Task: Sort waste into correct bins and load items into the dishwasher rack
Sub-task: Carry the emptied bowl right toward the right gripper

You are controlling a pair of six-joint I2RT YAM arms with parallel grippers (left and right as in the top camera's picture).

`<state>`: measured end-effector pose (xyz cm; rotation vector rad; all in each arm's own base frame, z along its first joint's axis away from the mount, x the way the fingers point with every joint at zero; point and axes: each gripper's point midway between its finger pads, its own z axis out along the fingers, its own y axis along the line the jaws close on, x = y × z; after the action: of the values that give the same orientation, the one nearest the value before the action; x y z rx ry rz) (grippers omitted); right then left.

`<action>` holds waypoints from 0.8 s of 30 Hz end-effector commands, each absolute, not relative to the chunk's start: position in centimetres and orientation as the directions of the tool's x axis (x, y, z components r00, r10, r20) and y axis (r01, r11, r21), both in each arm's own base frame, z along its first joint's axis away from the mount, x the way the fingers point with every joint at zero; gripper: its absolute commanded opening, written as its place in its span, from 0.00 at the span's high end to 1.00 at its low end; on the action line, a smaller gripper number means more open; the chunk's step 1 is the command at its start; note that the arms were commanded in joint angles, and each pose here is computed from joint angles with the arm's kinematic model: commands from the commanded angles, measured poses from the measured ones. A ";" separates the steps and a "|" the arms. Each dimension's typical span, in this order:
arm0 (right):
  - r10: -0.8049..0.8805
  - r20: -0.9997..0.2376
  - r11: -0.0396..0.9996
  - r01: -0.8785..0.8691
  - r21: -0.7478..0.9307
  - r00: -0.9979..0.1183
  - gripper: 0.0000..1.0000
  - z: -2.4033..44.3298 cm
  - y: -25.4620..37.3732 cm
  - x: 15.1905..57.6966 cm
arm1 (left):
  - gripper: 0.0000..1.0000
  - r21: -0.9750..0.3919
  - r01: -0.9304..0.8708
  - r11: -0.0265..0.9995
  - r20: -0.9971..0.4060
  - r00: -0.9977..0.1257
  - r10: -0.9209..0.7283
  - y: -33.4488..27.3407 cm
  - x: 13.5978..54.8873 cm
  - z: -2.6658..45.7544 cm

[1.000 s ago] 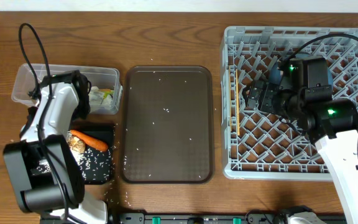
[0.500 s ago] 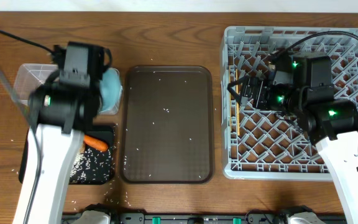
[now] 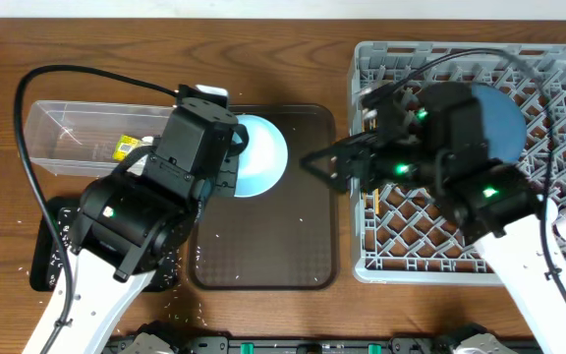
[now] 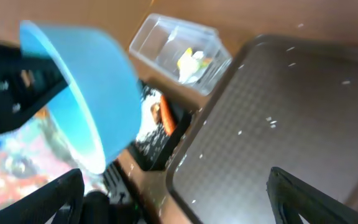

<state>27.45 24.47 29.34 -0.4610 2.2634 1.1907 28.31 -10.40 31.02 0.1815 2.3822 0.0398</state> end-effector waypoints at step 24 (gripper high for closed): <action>0.036 -0.720 0.779 -0.432 0.455 -0.693 0.94 28.2 26.2 31.0 | 0.94 -0.142 0.344 0.928 -0.714 -0.686 0.145 -18.5 26.5 32.5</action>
<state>29.81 26.29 29.21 -0.3540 2.1972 0.8656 27.70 -16.57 31.44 0.2917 2.3525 -0.2269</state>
